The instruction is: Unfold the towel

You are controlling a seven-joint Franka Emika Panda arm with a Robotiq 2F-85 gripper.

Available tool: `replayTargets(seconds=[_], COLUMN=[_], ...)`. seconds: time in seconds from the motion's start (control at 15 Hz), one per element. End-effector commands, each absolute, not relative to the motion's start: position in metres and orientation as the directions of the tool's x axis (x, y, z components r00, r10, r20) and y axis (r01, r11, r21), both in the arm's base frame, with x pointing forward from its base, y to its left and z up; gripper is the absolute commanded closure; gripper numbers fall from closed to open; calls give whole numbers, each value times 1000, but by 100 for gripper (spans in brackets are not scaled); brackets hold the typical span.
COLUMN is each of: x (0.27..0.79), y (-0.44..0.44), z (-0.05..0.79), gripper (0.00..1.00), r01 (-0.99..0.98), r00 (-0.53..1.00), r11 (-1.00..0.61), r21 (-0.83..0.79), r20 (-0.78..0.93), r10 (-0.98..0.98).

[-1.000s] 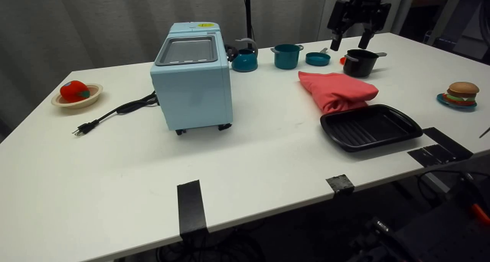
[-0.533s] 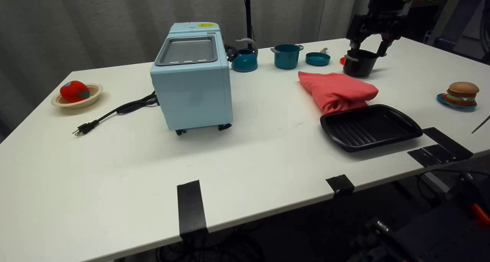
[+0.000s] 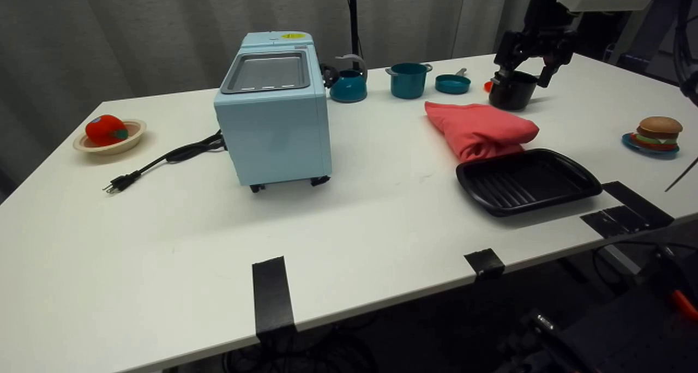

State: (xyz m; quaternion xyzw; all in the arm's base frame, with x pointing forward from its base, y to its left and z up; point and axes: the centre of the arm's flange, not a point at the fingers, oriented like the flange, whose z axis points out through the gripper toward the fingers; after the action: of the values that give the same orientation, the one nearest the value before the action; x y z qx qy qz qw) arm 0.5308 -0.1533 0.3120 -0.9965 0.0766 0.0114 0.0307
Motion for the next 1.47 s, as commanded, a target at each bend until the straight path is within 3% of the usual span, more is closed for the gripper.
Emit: replayTargets(seconds=[0.0,1.13,1.27,1.4], x=[532,518,520,521], y=[-155,-202,-198,-195], z=[306,207,197,191], gripper=[0,2,26,41], r01=[-158,-361,-367,-368], r00=[987,932,930,929], r11=[-986,-925,-922,-921], r21=[-58,-115,-122,-126], r20=[-13,-73,-80,-82], r10=[-158,-355,-360,-360])
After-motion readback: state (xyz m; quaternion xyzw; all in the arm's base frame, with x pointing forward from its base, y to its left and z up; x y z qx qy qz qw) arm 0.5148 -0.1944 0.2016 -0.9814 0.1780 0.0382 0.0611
